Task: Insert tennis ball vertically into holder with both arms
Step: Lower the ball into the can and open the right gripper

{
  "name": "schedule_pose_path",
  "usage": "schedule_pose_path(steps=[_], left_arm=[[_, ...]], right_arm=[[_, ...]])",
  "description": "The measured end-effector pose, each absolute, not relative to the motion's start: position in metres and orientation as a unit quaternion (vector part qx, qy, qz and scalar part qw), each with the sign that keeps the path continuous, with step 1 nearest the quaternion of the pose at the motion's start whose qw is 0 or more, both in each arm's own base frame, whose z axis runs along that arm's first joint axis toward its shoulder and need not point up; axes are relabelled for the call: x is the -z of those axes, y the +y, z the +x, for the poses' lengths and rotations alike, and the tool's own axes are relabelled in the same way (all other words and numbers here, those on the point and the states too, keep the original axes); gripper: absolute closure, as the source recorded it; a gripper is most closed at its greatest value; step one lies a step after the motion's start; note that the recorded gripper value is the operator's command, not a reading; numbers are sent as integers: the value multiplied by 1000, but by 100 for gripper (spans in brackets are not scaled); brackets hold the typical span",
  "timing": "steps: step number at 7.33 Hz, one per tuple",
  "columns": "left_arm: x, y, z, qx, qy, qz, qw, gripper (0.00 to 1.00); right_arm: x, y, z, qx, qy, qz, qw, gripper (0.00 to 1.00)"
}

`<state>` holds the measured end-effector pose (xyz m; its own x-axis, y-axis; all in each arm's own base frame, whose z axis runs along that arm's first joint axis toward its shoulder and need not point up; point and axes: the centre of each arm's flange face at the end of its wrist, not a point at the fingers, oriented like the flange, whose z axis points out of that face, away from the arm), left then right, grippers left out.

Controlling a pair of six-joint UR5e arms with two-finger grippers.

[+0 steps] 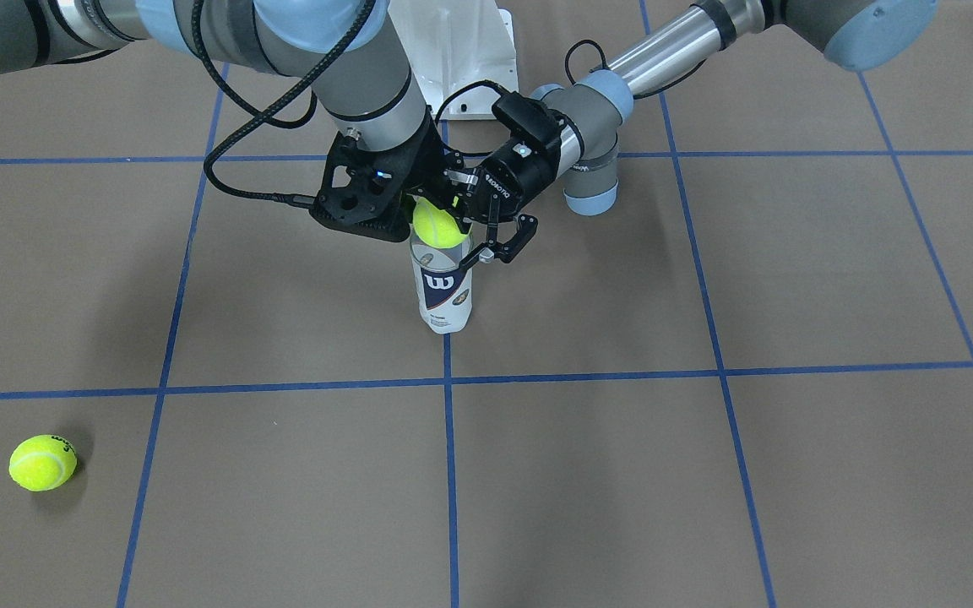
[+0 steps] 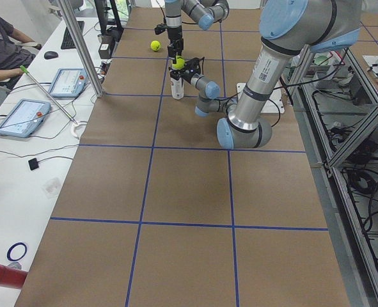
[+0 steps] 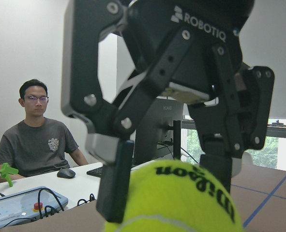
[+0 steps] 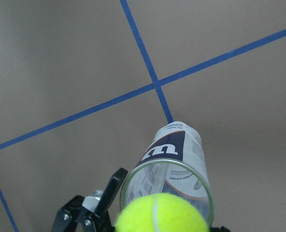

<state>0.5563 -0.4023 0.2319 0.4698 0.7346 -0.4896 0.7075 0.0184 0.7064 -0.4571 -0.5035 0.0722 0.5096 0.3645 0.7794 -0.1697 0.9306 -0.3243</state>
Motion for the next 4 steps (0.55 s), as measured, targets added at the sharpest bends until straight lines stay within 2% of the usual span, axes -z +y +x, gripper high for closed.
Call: schedule_pose_path(steps=[2,3,4], left_arm=[[-234,-403,557,-13,513,700,497,1],[-235,-404,558,-10,510,701,499,1],[-238,-404,559,-7,506,701,503,1]], right_arm=[[-73,-502,-460,-154,-469,-101,864,100],[-74,-502,-461,-154,-468,-101,864,80],[-74,-502,-461,-154,-468,-101,865,34]])
